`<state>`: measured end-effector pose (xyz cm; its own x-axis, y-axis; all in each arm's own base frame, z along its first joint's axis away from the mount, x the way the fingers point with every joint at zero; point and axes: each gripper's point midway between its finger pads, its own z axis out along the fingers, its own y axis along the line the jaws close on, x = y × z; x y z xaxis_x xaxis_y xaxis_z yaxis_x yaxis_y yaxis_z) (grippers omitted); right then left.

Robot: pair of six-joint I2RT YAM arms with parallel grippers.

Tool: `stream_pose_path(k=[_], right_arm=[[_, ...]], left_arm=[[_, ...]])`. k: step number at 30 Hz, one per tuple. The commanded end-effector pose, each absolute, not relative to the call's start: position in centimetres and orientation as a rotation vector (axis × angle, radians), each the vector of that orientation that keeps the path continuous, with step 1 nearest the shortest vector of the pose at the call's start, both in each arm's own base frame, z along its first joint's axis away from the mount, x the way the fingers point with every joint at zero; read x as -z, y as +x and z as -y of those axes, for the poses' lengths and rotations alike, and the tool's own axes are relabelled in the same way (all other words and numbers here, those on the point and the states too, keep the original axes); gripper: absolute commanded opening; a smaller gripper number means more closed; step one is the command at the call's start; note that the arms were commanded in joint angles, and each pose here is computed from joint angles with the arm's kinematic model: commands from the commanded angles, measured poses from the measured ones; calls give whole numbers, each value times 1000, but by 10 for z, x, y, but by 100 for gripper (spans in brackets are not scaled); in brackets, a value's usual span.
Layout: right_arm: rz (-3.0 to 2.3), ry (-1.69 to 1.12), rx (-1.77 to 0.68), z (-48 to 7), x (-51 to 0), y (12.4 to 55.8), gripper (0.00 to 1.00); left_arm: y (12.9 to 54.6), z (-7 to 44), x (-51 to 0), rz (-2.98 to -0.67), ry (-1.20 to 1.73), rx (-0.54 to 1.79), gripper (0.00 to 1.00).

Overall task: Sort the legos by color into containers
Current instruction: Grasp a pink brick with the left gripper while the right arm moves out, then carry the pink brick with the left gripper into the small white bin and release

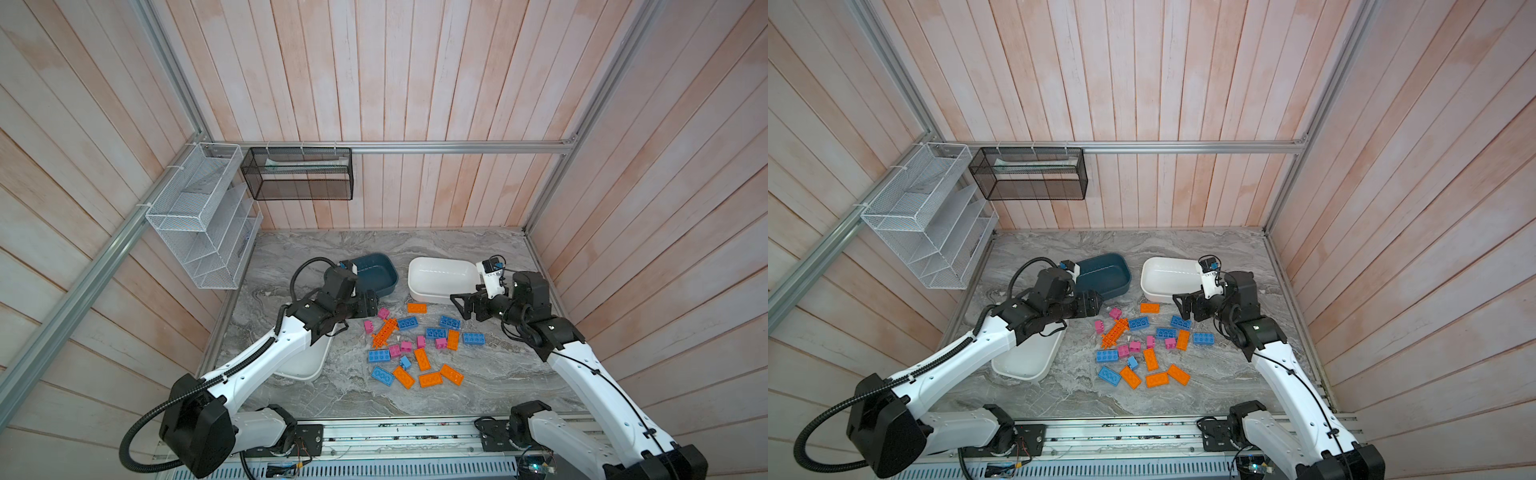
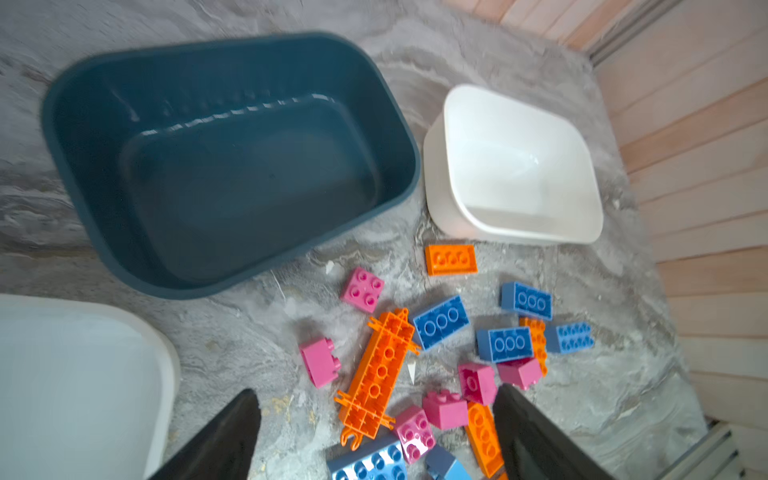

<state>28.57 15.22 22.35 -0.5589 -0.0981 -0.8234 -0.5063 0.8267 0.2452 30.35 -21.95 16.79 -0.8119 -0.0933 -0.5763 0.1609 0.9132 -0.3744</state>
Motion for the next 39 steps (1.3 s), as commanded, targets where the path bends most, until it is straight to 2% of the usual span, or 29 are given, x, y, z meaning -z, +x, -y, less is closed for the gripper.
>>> stream_pose_path(k=[1, 7, 15, 21, 24, 27, 39], right_arm=[[-2184, -432, -573, -159, -219, 272, 98], [-2205, -449, -611, -174, -209, 259, 98], [-2226, -441, -611, -172, -196, 252, 98], [-2217, -403, -628, -168, -192, 246, 98], [-2216, -392, -637, -167, -189, 243, 98], [-2219, -386, -640, -167, -186, 241, 98], [-2202, -385, -637, -165, -186, 241, 98]], left_arm=[[298, 216, -135, -2549, -51, 470, 80], [304, 218, -98, -2589, -129, 357, 71], [301, 219, -54, -2658, -163, 294, 66], [303, 226, -35, -2677, -153, 302, 62], [307, 226, -32, -2678, -151, 272, 55], [313, 225, -31, -2674, -151, 240, 54], [317, 221, -24, -2685, -133, 190, 24]])
